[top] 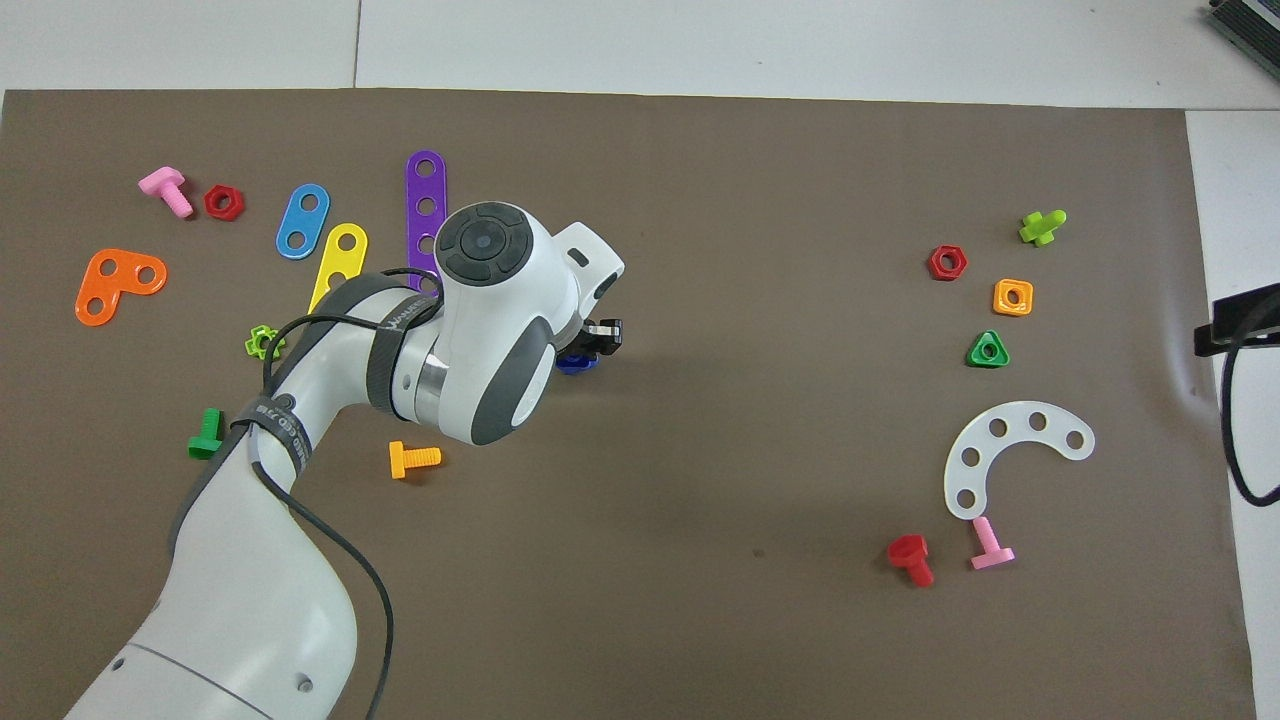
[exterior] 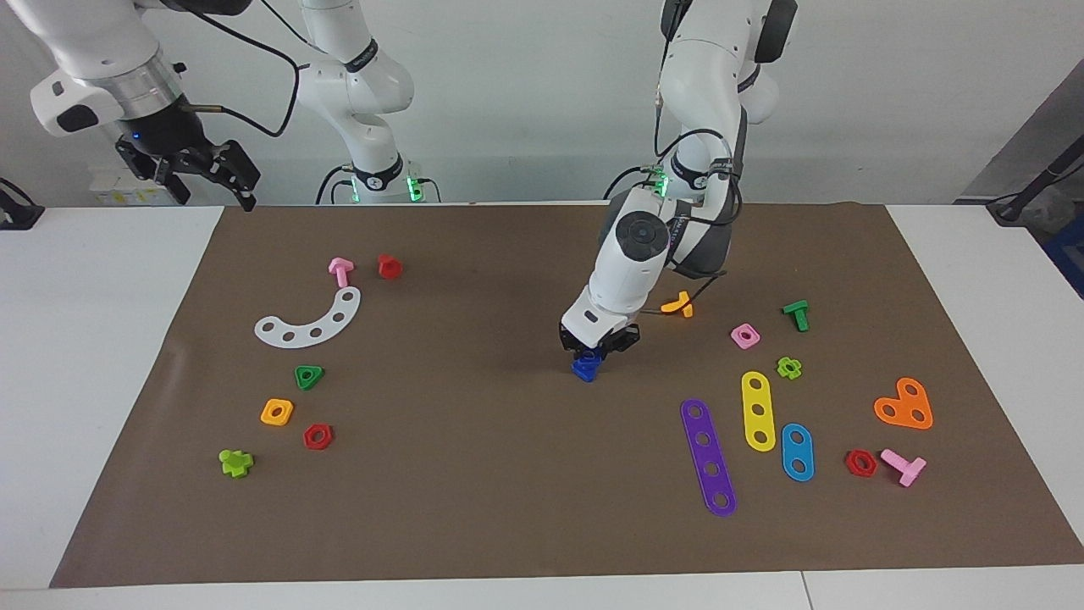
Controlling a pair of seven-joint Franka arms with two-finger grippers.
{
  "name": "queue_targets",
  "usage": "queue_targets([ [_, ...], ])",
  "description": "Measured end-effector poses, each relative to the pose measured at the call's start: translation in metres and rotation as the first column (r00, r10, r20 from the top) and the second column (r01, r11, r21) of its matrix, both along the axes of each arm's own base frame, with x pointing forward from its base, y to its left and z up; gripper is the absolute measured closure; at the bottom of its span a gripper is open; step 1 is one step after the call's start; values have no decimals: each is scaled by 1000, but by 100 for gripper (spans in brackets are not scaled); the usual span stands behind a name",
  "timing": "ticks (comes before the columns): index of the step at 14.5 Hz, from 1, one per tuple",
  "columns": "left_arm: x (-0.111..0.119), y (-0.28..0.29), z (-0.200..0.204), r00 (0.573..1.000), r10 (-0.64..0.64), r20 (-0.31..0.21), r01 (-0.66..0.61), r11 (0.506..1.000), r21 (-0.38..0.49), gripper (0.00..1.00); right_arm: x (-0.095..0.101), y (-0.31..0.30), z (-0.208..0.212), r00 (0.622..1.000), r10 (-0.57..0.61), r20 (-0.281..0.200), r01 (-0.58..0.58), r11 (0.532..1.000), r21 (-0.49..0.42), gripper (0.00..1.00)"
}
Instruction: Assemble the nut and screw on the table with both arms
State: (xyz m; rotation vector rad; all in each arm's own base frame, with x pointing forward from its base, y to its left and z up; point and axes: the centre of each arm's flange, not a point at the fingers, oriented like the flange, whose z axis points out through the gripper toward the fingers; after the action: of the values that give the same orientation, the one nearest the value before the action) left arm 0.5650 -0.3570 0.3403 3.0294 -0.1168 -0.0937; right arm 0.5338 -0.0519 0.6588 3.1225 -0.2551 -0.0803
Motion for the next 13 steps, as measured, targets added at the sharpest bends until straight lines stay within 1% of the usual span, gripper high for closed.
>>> queue_targets([
  [3,-1,0,-2,1000,0,-1,0,1000,1,54,0,1,-1,1000,1,-3,-1,1000,0,0],
  [7,-9,1,-21,1000,0,5,0,1000,4,54,0,1,-3,1000,2,-7,-2,1000,1,0],
  [8,-9,1,-23,1000,1,7,-1,1000,3,48,0,1,-3,1000,2,-7,-2,1000,1,0],
  [9,-9,1,-24,1000,1,11,-1,1000,2,38,0,1,-4,1000,2,-8,-2,1000,1,0],
  [11,-8,1,-22,1000,3,20,-3,1000,-2,16,0,2,-5,1000,3,-11,-3,1000,1,0],
  [12,-5,1,-19,1000,6,26,-6,1000,-5,3,0,3,-6,1000,5,-15,-5,1000,1,0],
  [13,-1,3,-12,999,11,35,-11,1000,-9,0,-1,5,-8,1000,10,-20,-10,1000,2,0],
])
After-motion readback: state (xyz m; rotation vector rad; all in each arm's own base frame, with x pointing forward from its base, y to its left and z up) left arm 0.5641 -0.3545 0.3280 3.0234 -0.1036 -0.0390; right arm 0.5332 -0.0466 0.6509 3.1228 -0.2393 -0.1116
